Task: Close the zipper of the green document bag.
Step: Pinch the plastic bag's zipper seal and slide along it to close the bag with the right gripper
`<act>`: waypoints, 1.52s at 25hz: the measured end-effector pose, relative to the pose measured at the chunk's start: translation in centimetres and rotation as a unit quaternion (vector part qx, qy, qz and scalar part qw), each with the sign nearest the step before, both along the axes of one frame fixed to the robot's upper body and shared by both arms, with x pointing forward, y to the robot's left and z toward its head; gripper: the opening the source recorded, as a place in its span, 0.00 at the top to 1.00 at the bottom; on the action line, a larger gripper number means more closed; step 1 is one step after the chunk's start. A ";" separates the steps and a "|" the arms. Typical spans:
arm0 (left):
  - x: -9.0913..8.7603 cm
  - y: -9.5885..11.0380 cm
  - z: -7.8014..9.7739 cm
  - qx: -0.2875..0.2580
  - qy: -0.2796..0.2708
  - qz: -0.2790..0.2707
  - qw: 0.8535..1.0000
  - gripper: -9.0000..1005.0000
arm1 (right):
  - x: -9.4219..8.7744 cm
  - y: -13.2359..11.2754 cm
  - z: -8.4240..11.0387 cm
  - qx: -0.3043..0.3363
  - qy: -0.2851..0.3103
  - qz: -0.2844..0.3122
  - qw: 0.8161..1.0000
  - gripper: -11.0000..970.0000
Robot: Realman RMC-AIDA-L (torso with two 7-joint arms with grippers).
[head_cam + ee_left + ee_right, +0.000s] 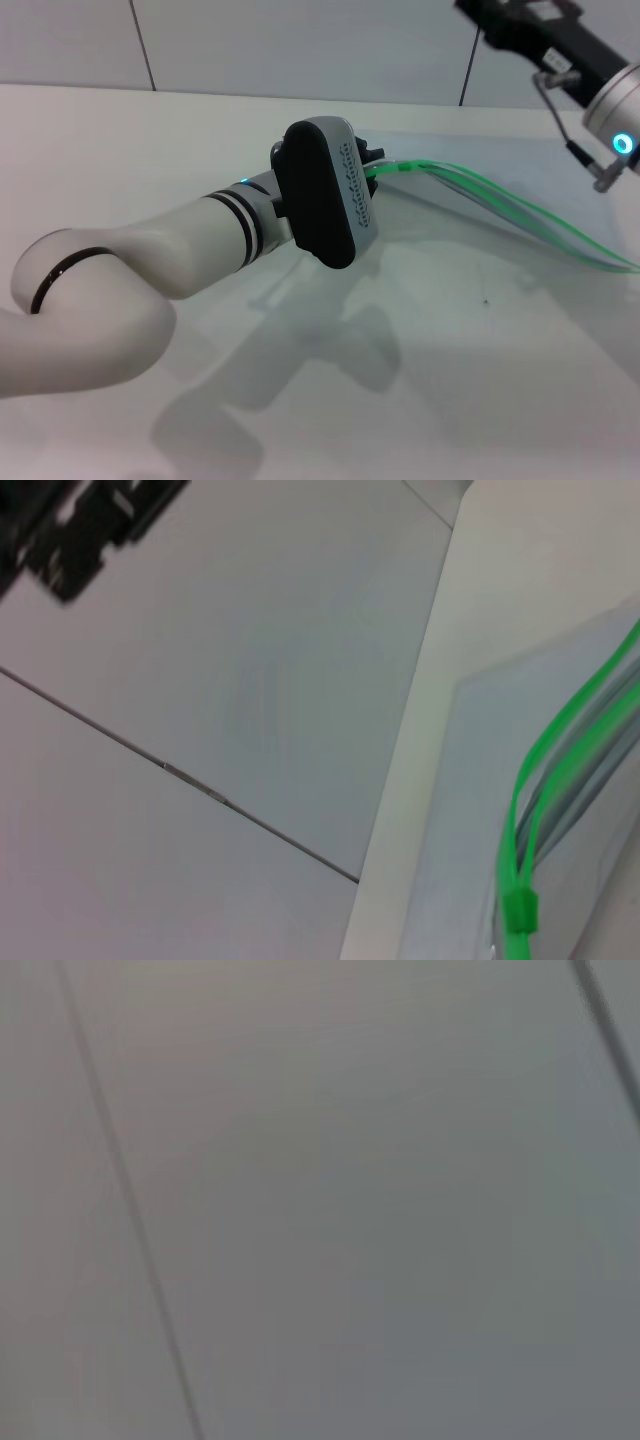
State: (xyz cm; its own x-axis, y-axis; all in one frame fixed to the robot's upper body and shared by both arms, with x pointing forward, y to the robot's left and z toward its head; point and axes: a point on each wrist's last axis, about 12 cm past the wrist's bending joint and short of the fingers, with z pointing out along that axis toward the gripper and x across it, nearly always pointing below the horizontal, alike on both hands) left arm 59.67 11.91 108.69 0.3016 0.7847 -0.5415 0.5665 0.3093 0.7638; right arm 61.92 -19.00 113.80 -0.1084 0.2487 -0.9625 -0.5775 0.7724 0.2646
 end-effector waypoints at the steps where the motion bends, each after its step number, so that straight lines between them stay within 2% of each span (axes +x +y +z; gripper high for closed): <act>1: 0.0 0.0 0.0 0.000 0.000 0.000 1.000 0.94 | 0.1 0.2 -0.1 -0.010 0.001 0.009 1.000 0.37; 5: 0.0 0.1 0.0 0.000 0.001 0.001 1.000 0.94 | 0.2 0.5 -0.4 -0.046 0.012 0.040 0.998 0.37; 9: 0.0 0.1 -0.1 0.000 0.001 0.002 1.000 0.94 | -0.1 -0.1 -0.2 -0.056 0.028 0.081 0.995 0.37; 13: 0.0 0.1 -0.1 0.000 0.001 0.002 1.000 0.94 | -0.6 -0.5 0.1 -0.082 0.017 0.129 0.988 0.37; 19: -0.1 0.1 0.0 -0.003 0.001 0.003 1.000 0.94 | -0.9 -0.4 -0.9 -0.201 -0.002 0.170 0.965 0.37; 24: -0.1 0.2 0.0 -0.007 0.003 0.004 1.000 0.94 | -1.2 -0.3 -1.6 -0.269 -0.026 0.178 0.946 0.37; 29: -0.1 0.1 0.3 -0.020 0.007 0.008 1.000 0.94 | -2.3 -0.3 -1.3 -0.322 -0.072 0.157 0.931 0.38; 33: -0.1 0.0 0.6 -0.032 0.008 0.011 0.999 0.94 | -2.8 -0.8 -0.8 -0.338 -0.090 0.149 0.925 0.38; 38: -0.2 -0.2 0.9 -0.045 0.014 0.013 0.999 0.94 | -2.8 -1.4 -0.4 -0.326 -0.091 0.156 0.928 0.38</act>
State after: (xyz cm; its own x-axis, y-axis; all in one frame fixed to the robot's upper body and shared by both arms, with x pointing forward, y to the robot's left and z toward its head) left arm 59.47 11.74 109.56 0.2655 0.7402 -0.6178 0.5791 0.3898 0.7160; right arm 59.09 -20.44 113.36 0.1017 -0.4083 -0.9072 -0.7897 0.5214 -0.3232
